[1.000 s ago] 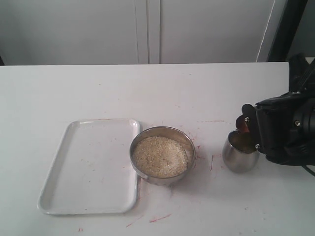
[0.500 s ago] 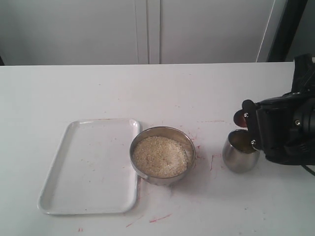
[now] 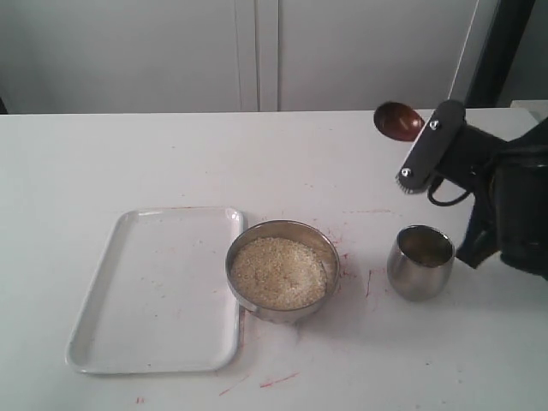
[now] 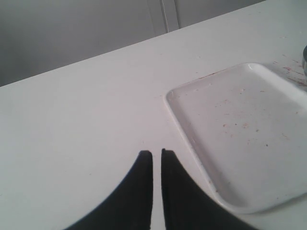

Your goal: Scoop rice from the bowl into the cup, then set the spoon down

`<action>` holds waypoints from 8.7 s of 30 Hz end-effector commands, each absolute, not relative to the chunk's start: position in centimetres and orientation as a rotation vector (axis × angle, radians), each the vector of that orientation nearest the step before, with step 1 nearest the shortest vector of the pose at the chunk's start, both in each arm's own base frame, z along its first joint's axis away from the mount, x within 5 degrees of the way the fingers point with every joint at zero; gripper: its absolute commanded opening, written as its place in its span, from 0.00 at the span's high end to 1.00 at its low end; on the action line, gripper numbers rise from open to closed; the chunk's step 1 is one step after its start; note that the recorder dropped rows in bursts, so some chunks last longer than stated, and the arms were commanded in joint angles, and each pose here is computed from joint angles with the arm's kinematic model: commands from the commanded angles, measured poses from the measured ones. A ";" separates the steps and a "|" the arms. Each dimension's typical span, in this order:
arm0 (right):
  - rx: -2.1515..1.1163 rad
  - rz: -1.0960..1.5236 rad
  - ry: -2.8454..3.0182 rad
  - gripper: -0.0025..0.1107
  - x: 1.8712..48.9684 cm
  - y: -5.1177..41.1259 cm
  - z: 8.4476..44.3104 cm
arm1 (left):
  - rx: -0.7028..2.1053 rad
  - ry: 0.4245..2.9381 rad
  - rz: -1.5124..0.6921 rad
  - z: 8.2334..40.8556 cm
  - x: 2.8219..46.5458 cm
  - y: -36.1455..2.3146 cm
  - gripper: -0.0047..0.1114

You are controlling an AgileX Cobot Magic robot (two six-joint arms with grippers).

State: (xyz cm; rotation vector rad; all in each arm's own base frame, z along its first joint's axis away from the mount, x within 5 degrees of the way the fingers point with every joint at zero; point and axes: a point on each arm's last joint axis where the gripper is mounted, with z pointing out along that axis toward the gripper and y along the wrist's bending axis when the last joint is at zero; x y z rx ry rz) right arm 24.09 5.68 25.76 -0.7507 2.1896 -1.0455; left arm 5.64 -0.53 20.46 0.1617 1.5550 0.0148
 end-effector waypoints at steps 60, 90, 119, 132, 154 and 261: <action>-0.704 0.276 1.558 0.98 25.1 23.9 37.5 | 0.160 1.552 0.016 20.6 5.6 -0.5 0.84; -1.171 -0.014 1.472 0.98 18.6 24.7 41.0 | 0.160 1.552 0.016 20.6 5.6 -0.5 0.84; -1.361 0.011 2.306 0.98 24.0 31.0 33.3 | 0.160 1.552 0.016 20.6 5.6 -0.5 0.84; -1.075 0.555 2.677 0.98 28.0 30.8 30.5 | 0.160 1.552 0.016 20.6 5.6 -0.5 0.84; -0.585 0.790 3.010 0.98 30.9 32.2 24.2 | 0.160 1.552 0.016 20.6 5.6 -0.5 0.84; -1.041 -0.086 2.898 0.97 30.6 34.3 16.3 | 0.160 1.552 0.016 20.6 5.6 -0.5 0.84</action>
